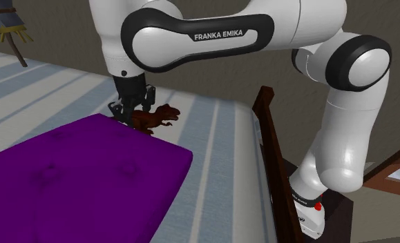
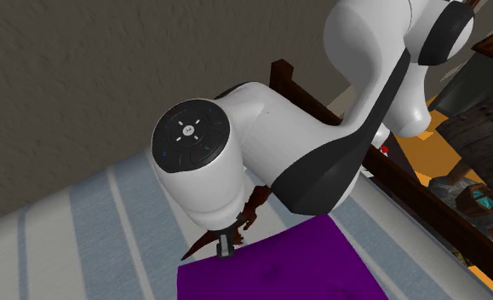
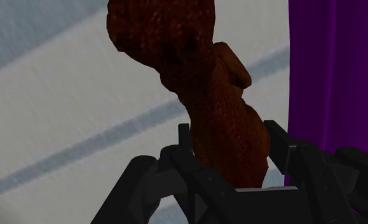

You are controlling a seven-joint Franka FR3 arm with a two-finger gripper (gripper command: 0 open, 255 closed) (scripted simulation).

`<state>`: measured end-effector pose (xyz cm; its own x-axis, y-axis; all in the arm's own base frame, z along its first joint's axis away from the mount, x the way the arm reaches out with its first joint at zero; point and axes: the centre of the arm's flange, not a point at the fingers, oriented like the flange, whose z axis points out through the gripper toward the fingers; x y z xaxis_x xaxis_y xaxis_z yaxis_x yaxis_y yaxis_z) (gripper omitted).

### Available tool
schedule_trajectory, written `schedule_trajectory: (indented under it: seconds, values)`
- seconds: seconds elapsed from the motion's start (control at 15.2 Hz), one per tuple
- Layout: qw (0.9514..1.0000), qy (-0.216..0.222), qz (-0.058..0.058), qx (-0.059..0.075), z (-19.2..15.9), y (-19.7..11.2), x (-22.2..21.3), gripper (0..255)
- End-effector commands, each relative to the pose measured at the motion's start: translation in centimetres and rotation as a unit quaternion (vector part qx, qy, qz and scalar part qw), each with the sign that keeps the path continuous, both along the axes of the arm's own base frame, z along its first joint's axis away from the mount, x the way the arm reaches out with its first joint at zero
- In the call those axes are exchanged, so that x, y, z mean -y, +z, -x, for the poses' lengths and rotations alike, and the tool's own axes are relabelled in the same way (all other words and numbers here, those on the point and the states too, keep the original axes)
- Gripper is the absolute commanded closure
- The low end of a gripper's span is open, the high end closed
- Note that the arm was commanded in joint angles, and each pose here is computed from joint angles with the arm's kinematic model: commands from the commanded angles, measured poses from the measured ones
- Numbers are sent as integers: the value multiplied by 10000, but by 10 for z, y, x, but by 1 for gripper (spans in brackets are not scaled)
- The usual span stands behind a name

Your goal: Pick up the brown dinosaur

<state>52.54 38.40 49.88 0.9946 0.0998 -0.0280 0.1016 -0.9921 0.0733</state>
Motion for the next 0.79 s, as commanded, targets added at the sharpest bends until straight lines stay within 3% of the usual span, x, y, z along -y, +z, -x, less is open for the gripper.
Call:
schedule_trajectory:
  seconds: [0.0, 0.73]
  values:
    - [10000, 26, 16, -58, 1, -3, -1, 255]
    - [10000, 26, 16, -58, 1, 55, -1, 255]
